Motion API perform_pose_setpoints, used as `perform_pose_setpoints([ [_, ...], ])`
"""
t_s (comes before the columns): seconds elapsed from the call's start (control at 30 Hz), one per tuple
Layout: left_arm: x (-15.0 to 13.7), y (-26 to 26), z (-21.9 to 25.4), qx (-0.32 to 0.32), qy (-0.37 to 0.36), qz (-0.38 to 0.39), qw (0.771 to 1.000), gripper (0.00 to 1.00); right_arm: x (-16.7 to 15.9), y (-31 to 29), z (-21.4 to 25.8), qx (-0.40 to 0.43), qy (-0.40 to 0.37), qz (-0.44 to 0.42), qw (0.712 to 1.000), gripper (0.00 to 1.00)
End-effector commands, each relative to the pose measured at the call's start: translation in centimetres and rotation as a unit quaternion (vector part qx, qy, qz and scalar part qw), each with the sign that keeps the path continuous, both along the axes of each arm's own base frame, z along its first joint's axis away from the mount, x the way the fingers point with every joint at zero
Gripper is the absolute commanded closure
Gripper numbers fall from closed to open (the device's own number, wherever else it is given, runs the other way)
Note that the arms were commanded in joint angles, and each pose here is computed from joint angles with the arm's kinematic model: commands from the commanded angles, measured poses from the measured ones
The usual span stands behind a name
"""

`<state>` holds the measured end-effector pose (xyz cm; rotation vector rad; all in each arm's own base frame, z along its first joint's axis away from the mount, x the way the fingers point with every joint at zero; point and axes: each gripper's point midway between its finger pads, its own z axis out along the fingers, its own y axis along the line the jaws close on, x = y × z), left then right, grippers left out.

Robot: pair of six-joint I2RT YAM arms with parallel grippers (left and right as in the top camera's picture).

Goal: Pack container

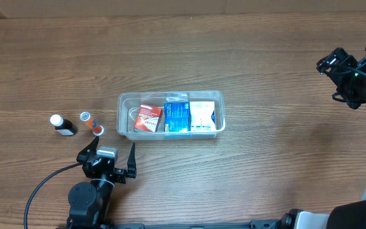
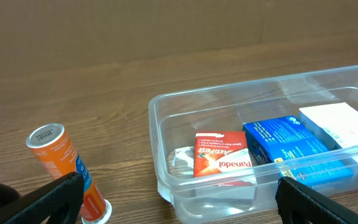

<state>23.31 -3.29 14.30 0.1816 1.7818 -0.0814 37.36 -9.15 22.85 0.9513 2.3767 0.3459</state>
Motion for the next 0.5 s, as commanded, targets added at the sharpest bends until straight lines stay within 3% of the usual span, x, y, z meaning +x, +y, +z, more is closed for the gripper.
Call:
perform_pose_setpoints([
  [0.0, 0.0, 0.1, 0.1, -0.006, -0.003, 0.002, 1.000, 0.00, 0.0, 0.0, 0.6, -0.001, -0.009, 0.001, 1.000, 0.00],
  [0.1, 0.0, -0.3, 0.6, -0.013, -0.013, -0.008, 1.000, 0.00, 0.0, 0.0, 0.6, -0.001, -0.009, 0.001, 1.000, 0.00],
  [0.23, -0.8, -1.2, 3.6, -0.131, -0.008, -0.017, 0.991, 0.00, 0.0, 0.0, 0.6, -0.001, -0.009, 0.001, 1.000, 0.00],
  [0.3, -1.6, -0.9, 5.5, -0.164, 0.015, 0.002, 0.986, 0.00, 0.0, 0.0, 0.6, -0.001, -0.009, 0.001, 1.000, 0.00],
  [0.47, -1.5, -0.6, 10.6, -0.166, 0.137, 0.035, 0.976, 0.00, 0.0, 0.0, 0.6, -0.001, -0.009, 0.001, 1.000, 0.00],
])
